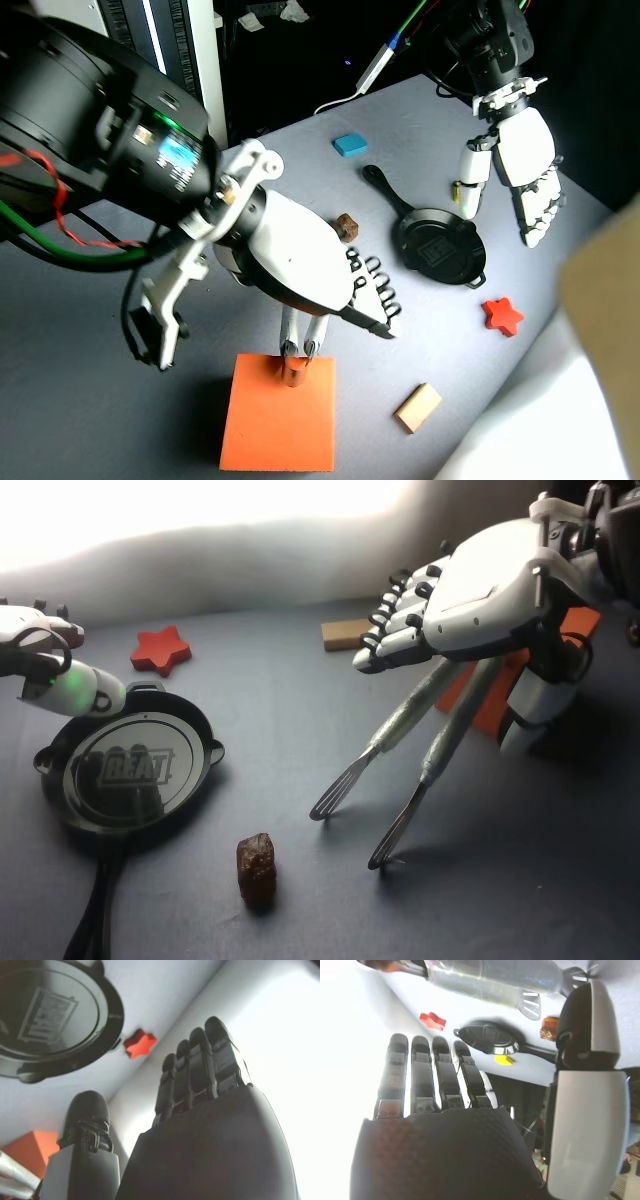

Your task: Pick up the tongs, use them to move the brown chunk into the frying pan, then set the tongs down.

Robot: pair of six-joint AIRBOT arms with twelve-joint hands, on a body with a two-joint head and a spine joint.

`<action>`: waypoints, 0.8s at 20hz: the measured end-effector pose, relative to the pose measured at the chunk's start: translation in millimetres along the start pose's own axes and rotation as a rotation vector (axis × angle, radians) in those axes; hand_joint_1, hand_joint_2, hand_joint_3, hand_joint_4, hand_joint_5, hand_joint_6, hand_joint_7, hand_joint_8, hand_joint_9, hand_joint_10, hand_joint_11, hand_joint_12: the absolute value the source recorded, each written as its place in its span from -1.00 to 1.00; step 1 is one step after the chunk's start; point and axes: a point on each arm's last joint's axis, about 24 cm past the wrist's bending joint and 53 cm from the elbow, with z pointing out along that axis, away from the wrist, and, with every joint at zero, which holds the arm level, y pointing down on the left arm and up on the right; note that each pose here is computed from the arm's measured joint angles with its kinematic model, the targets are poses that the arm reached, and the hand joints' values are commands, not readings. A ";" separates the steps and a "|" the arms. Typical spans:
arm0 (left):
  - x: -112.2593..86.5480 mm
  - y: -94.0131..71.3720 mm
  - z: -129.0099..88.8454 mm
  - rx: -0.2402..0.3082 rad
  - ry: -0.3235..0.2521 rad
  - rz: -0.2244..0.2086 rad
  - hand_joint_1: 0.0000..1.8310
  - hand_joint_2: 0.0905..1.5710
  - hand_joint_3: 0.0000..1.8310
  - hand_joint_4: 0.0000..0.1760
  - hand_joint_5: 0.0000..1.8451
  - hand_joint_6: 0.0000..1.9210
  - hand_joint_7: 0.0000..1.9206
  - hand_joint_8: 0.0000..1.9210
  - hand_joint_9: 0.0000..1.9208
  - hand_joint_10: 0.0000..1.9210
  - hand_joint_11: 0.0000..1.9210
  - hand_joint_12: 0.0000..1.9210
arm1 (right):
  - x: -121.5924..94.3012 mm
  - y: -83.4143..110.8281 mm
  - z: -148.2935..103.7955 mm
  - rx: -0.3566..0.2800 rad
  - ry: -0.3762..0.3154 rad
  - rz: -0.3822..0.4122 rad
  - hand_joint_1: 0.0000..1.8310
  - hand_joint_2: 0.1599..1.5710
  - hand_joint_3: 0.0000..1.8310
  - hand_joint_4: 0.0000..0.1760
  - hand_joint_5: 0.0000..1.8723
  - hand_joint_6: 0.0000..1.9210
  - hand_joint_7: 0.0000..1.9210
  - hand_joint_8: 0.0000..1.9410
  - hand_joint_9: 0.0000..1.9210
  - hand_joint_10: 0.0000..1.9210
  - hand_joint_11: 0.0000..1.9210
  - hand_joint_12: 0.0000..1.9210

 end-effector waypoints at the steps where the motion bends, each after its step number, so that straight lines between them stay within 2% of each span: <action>1: -3.4 -0.6 -1.1 0.007 -0.006 0.003 -0.83 0.67 -1.00 -0.87 -0.91 -1.00 -0.87 -1.00 -0.86 -1.00 -1.00 -0.57 | -0.7 -4.0 2.5 0.007 0.005 0.024 -0.11 0.02 -0.99 -1.00 -0.98 -1.00 -0.99 -1.00 -0.99 -1.00 -1.00 -0.99; 4: -8.8 0.0 -2.4 0.007 -0.017 0.004 -0.83 0.67 -1.00 -0.74 -0.91 -0.99 -0.86 -1.00 -0.85 -1.00 -1.00 -0.57 | 1.0 -9.4 11.9 0.017 0.014 0.049 -0.08 -0.02 -1.00 -1.00 -0.99 -1.00 -1.00 -1.00 -1.00 -1.00 -1.00 -1.00; 5: -8.9 0.1 -2.8 0.004 -0.017 0.007 -0.84 0.68 -1.00 -0.75 -0.92 -1.00 -0.86 -1.00 -0.86 -1.00 -1.00 -0.58 | 2.8 -7.8 14.8 0.014 0.024 0.049 -0.06 -0.04 -1.00 -1.00 -1.00 -1.00 -1.00 -1.00 -1.00 -1.00 -1.00 -1.00; 6: -8.9 -1.5 -4.1 0.004 -0.018 0.014 -0.82 0.68 -1.00 -0.89 -0.92 -1.00 -0.85 -1.00 -0.85 -1.00 -1.00 -0.57 | 5.9 -6.1 17.0 0.011 0.032 0.054 -0.04 -0.07 -1.00 -1.00 -1.00 -1.00 -1.00 -1.00 -1.00 -1.00 -1.00 -1.00; 8: -6.8 -11.0 -7.5 0.030 -0.014 0.021 -0.79 0.66 -1.00 -0.90 -0.91 -1.00 -0.86 -1.00 -0.85 -1.00 -1.00 -0.58 | 8.8 -4.3 20.9 0.007 0.040 0.059 -0.06 -0.06 -1.00 -1.00 -1.00 -1.00 -1.00 -1.00 -1.00 -1.00 -1.00 -1.00; 10: -5.7 -12.6 -7.8 0.035 -0.009 0.025 -0.81 0.67 -1.00 -1.00 -0.89 -1.00 -0.86 -1.00 -0.86 -1.00 -1.00 -0.58 | 11.8 -5.8 23.9 0.011 0.048 0.060 -0.09 -0.08 -1.00 -1.00 -1.00 -1.00 -1.00 -1.00 -1.00 -1.00 -1.00 -1.00; 14: -5.5 -6.1 -6.1 0.019 -0.011 0.038 -0.82 0.67 -1.00 -0.88 -0.91 -1.00 -0.88 -1.00 -0.88 -1.00 -1.00 -0.65 | 13.9 -5.9 30.2 0.012 0.061 0.061 -0.09 -0.08 -1.00 -1.00 -1.00 -1.00 -1.00 -1.00 -1.00 -1.00 -1.00 -1.00; 16: -3.2 -4.7 -5.8 0.016 -0.006 0.041 -0.80 0.67 -1.00 -0.90 -0.88 -0.99 -0.84 -0.99 -0.84 -0.99 -1.00 -0.56 | 14.0 -4.7 35.0 0.010 0.060 0.055 -0.17 -0.10 -1.00 -1.00 -1.00 -1.00 -1.00 -1.00 -1.00 -1.00 -1.00 -1.00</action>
